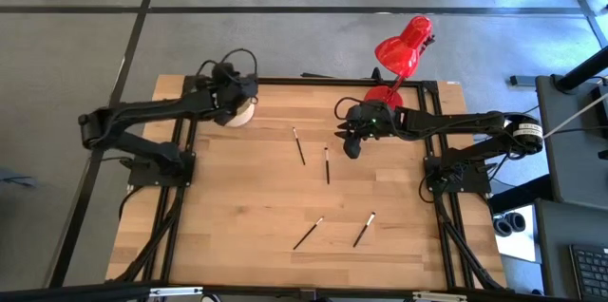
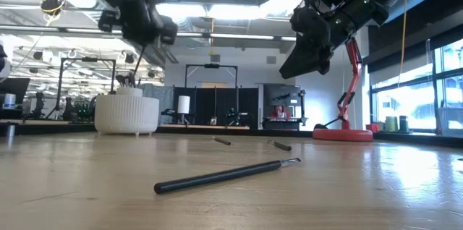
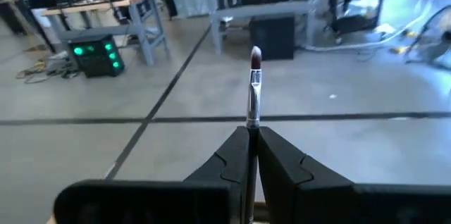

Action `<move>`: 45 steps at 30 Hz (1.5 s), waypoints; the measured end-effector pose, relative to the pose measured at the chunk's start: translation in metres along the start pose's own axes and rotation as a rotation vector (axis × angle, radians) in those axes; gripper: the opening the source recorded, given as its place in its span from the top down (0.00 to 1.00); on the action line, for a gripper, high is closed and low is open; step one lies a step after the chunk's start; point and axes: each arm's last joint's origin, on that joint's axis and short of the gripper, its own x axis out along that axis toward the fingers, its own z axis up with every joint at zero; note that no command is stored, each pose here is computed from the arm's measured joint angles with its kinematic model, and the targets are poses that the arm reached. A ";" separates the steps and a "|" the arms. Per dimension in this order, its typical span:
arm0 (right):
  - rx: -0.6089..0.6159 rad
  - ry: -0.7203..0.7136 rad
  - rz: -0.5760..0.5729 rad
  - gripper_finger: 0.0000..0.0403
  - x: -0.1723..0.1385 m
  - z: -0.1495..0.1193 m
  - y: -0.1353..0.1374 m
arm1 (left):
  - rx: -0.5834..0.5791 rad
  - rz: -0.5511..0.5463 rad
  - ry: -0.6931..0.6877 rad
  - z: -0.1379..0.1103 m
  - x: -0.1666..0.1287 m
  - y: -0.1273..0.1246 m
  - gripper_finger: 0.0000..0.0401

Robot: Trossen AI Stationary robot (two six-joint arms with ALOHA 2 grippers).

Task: Put items in baskets/containers
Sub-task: Put the black eyeshadow brush into the white organizer

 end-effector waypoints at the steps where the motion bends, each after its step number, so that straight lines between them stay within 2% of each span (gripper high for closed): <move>1: -0.006 0.000 0.000 0.68 0.000 0.000 0.000 | 0.003 0.013 0.010 -0.005 0.003 -0.002 0.95; 7: -0.020 0.003 -0.001 0.68 0.000 0.000 0.000 | -0.087 0.066 0.046 -0.029 0.016 -0.014 0.95; 14: -0.027 0.008 -0.001 0.68 0.000 -0.001 0.000 | -0.060 0.047 0.081 -0.039 0.017 -0.020 0.93; 20: -0.042 0.008 -0.002 0.68 0.000 -0.001 0.000 | -0.034 0.002 0.089 -0.036 0.007 -0.019 0.83; 25: -0.042 0.011 -0.002 0.68 0.000 -0.001 0.000 | -0.046 -0.090 0.165 -0.030 0.001 -0.015 0.74; 28: -0.041 0.025 -0.005 0.68 -0.001 -0.002 -0.001 | -0.047 -0.241 0.261 -0.025 -0.002 -0.018 0.70; 31: -0.021 0.035 -0.010 0.68 -0.003 -0.003 -0.002 | -0.057 -0.434 0.346 -0.025 -0.005 -0.029 0.69; 35: 0.028 0.067 -0.022 0.68 -0.013 0.002 -0.003 | -0.098 -0.547 0.418 -0.044 -0.018 -0.054 0.69; 37: 0.045 0.093 -0.028 0.68 -0.020 0.002 -0.003 | -0.100 -0.567 0.475 -0.058 -0.022 -0.068 0.69; 40: 0.073 0.130 -0.036 0.68 -0.029 -0.001 -0.003 | -0.071 -0.569 0.634 -0.084 -0.024 -0.087 0.69; 42: 0.087 0.150 -0.045 0.68 -0.033 -0.003 -0.003 | -0.063 -0.575 0.713 -0.094 -0.027 -0.103 0.69; 45: 0.089 0.148 -0.088 0.68 -0.036 -0.003 -0.005 | 0.020 -0.550 0.770 -0.103 -0.030 -0.122 0.69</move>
